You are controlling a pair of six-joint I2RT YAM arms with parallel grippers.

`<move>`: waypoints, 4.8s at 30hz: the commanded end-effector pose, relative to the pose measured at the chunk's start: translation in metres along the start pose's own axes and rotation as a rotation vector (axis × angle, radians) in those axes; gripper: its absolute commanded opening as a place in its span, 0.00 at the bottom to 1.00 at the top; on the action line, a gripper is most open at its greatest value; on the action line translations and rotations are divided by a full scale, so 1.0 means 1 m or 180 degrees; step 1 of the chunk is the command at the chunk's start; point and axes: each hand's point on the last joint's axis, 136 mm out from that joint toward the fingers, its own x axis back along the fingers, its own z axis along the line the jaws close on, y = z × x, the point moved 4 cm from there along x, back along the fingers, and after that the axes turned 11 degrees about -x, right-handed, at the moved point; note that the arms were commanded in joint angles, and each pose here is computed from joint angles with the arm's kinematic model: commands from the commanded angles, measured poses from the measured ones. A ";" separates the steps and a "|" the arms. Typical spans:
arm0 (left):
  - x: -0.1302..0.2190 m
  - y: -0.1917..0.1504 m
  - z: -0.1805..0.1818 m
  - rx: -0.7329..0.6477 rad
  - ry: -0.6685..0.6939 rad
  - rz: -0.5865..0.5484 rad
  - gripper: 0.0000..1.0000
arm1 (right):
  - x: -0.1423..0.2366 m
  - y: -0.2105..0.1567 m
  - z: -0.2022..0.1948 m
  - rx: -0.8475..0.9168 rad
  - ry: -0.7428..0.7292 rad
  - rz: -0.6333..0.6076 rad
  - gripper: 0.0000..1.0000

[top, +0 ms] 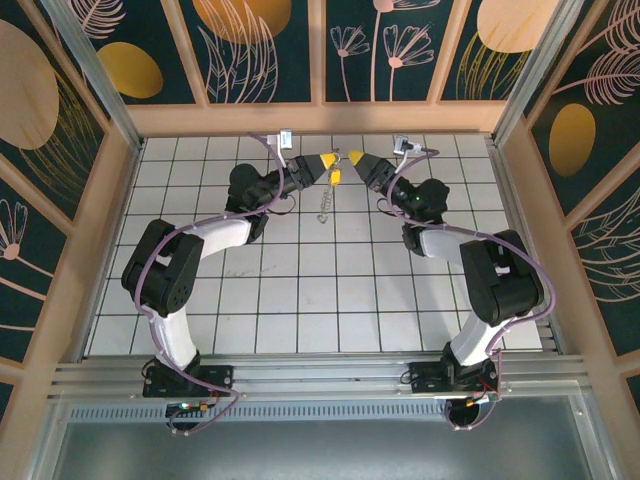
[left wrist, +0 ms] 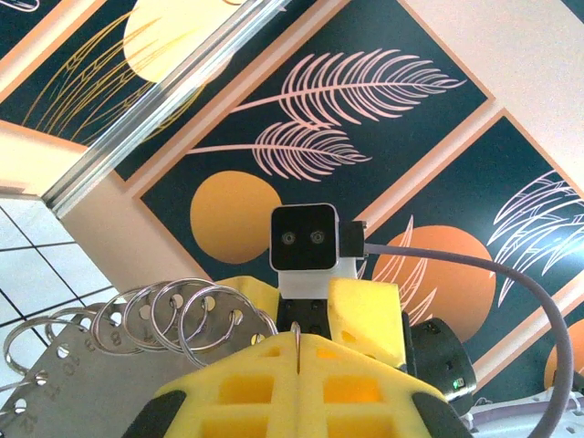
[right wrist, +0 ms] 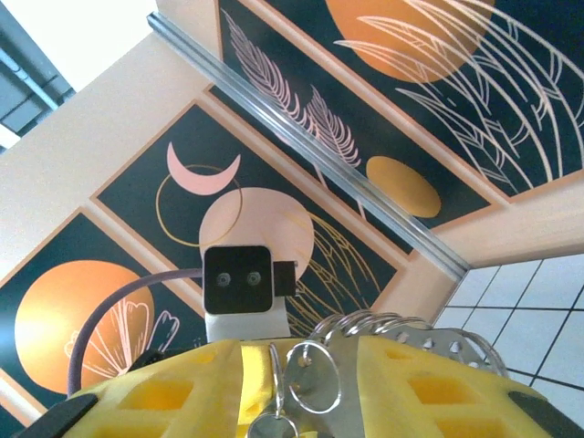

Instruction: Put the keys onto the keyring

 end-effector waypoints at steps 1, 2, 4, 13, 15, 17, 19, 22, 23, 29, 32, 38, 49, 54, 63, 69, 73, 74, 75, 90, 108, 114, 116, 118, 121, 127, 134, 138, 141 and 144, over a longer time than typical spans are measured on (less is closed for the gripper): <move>-0.003 0.015 -0.023 -0.0246 -0.0218 -0.0135 0.00 | -0.011 0.003 0.030 0.0241 0.0257 0.0025 0.38; -0.003 0.016 -0.023 -0.0247 -0.0216 -0.0138 0.00 | -0.013 0.002 0.030 0.0239 0.0264 0.0043 0.38; -0.003 0.016 -0.023 -0.0252 -0.0218 -0.0139 0.00 | -0.017 -0.001 0.030 0.0230 0.0276 0.0070 0.37; -0.002 0.016 -0.025 -0.0257 -0.0225 -0.0142 0.00 | -0.023 -0.007 0.023 0.0169 0.0276 0.0136 0.35; -0.003 0.016 -0.025 -0.0257 -0.0224 -0.0143 0.00 | -0.022 -0.008 0.020 0.0158 0.0252 0.0132 0.35; -0.003 0.016 -0.024 -0.0252 -0.0223 -0.0143 0.00 | -0.022 -0.010 0.018 0.0143 0.0244 0.0135 0.35; -0.003 0.017 -0.025 -0.0262 -0.0229 -0.0147 0.00 | -0.022 -0.011 0.016 0.0121 0.0239 0.0151 0.35; -0.003 0.016 -0.024 -0.0259 -0.0223 -0.0149 0.00 | -0.023 -0.015 0.015 0.0098 0.0254 0.0190 0.34; -0.003 0.017 -0.024 -0.0259 -0.0222 -0.0150 0.00 | -0.024 -0.016 0.015 0.0092 0.0259 0.0211 0.34; -0.003 0.017 -0.023 -0.0257 -0.0222 -0.0153 0.00 | -0.026 -0.025 0.013 0.0075 0.0261 0.0275 0.30; -0.003 0.017 -0.023 -0.0253 -0.0222 -0.0153 0.00 | -0.027 -0.025 0.012 0.0068 0.0246 0.0268 0.24; -0.003 0.016 -0.024 -0.0247 -0.0228 -0.0149 0.00 | -0.029 -0.021 0.013 0.0079 0.0246 0.0259 0.06; -0.001 0.022 -0.025 -0.0444 -0.0035 -0.0057 0.40 | -0.016 0.001 -0.001 0.0091 0.0167 0.0267 0.00; 0.010 0.037 -0.022 -0.0682 0.0228 0.0008 0.56 | -0.012 0.009 -0.007 0.0162 0.0120 0.0515 0.00; 0.016 0.049 0.003 -0.0806 0.0393 0.0506 0.60 | -0.015 0.010 -0.020 0.0327 0.0136 0.1122 0.00; 0.007 0.040 0.013 -0.0786 0.0208 0.0934 0.54 | -0.021 0.005 -0.027 0.0358 0.0177 0.1471 0.00; 0.005 0.033 0.020 -0.0732 0.0149 0.1105 0.47 | -0.023 0.005 -0.027 0.0358 0.0193 0.1510 0.00; 0.005 0.032 0.022 -0.0729 0.0144 0.1123 0.45 | -0.023 0.005 -0.027 0.0365 0.0199 0.1515 0.00; 0.005 0.031 0.023 -0.0720 0.0139 0.1133 0.43 | -0.023 0.004 -0.026 0.0368 0.0208 0.1522 0.00; 0.000 0.023 0.032 -0.0580 0.0033 0.1146 0.34 | -0.029 -0.002 -0.018 0.0381 0.0269 0.1538 0.00; -0.008 0.010 0.028 -0.0568 -0.0076 0.1216 0.20 | -0.033 -0.004 -0.023 0.0347 0.0240 0.1529 0.00; -0.011 0.009 0.026 -0.0580 -0.0105 0.1181 0.00 | -0.032 -0.004 -0.020 0.0352 0.0265 0.1538 0.00; -0.010 0.009 0.025 -0.0563 -0.0107 0.1148 0.00 | -0.031 -0.004 -0.019 0.0364 0.0266 0.1528 0.05; -0.010 0.011 0.023 -0.0544 -0.0113 0.1071 0.00 | -0.029 -0.003 -0.018 0.0374 0.0250 0.1490 0.22; -0.010 0.015 0.018 -0.0519 -0.0155 0.0971 0.00 | -0.024 -0.002 -0.018 0.0379 0.0236 0.1440 0.32; -0.008 0.021 0.008 -0.0526 -0.0208 0.0857 0.00 | -0.013 -0.006 -0.022 0.0347 0.0226 0.1422 0.35; -0.008 0.025 0.002 -0.0522 -0.0252 0.0809 0.00 | -0.006 -0.012 -0.026 0.0303 0.0237 0.1418 0.35; -0.009 0.028 0.001 -0.0527 -0.0249 0.0778 0.00 | -0.004 -0.014 -0.025 0.0276 0.0263 0.1405 0.33; -0.009 0.029 0.001 -0.0520 -0.0244 0.0755 0.00 | -0.004 -0.016 -0.025 0.0257 0.0281 0.1413 0.28; -0.009 0.029 0.002 -0.0514 -0.0229 0.0732 0.00 | -0.004 -0.019 -0.023 0.0249 0.0296 0.1424 0.20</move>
